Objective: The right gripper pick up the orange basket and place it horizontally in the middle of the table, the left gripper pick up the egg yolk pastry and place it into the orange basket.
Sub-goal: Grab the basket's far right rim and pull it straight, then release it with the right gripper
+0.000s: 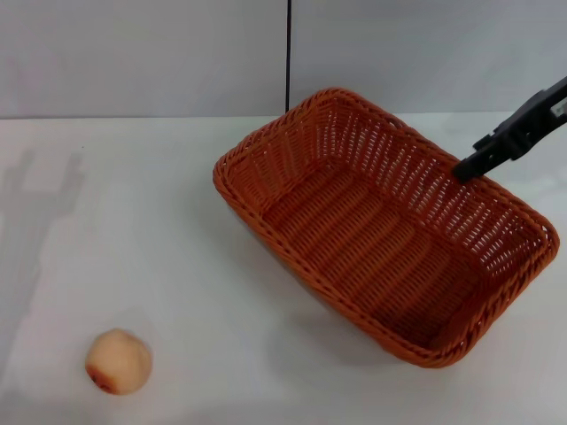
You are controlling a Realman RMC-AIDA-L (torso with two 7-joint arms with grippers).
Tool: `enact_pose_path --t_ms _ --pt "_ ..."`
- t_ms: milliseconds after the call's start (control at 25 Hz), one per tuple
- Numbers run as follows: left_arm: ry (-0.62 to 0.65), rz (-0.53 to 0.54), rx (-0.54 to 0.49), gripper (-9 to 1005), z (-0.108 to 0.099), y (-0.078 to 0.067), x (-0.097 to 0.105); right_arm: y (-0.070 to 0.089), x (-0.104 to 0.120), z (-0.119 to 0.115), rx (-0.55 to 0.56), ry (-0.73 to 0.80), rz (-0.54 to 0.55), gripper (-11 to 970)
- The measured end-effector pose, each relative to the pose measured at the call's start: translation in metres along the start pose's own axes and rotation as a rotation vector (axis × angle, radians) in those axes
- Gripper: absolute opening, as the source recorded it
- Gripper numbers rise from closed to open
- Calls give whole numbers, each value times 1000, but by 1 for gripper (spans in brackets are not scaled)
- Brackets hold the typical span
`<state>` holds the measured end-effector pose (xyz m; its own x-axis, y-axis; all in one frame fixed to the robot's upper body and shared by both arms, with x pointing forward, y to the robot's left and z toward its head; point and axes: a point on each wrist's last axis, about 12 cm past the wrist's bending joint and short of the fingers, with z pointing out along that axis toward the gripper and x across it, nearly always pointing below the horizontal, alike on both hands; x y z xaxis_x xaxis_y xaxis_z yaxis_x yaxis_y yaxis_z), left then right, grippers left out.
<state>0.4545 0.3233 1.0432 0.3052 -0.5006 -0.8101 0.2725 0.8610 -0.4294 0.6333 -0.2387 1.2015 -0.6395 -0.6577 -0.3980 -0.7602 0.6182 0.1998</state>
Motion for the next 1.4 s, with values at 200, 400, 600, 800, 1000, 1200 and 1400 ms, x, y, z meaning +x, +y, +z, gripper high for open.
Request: enact_pose_path --t_ms 200,400,600,800,1000,1200,1400 --pt "-2 0 0 784 2 0 0 4 -2 13 24 41 -12 593" --pt "-3 0 1 783 4 0 1 4 -4 14 38 44 -13 591" --pt "5 1 -5 782 4 0 1 3 -4 14 41 42 -12 588" --pt "5 2 -8 781 5 1 2 3 -3 16 38 45 -8 586" --pt "10 2 -13 780 6 1 2 2 -1 22 31 50 5 583" --pt "19 2 -17 779 7 2 4 0 1 28 27 56 10 581" --pt "22 2 -19 777 7 2 4 1 3 35 46 78 -15 558"
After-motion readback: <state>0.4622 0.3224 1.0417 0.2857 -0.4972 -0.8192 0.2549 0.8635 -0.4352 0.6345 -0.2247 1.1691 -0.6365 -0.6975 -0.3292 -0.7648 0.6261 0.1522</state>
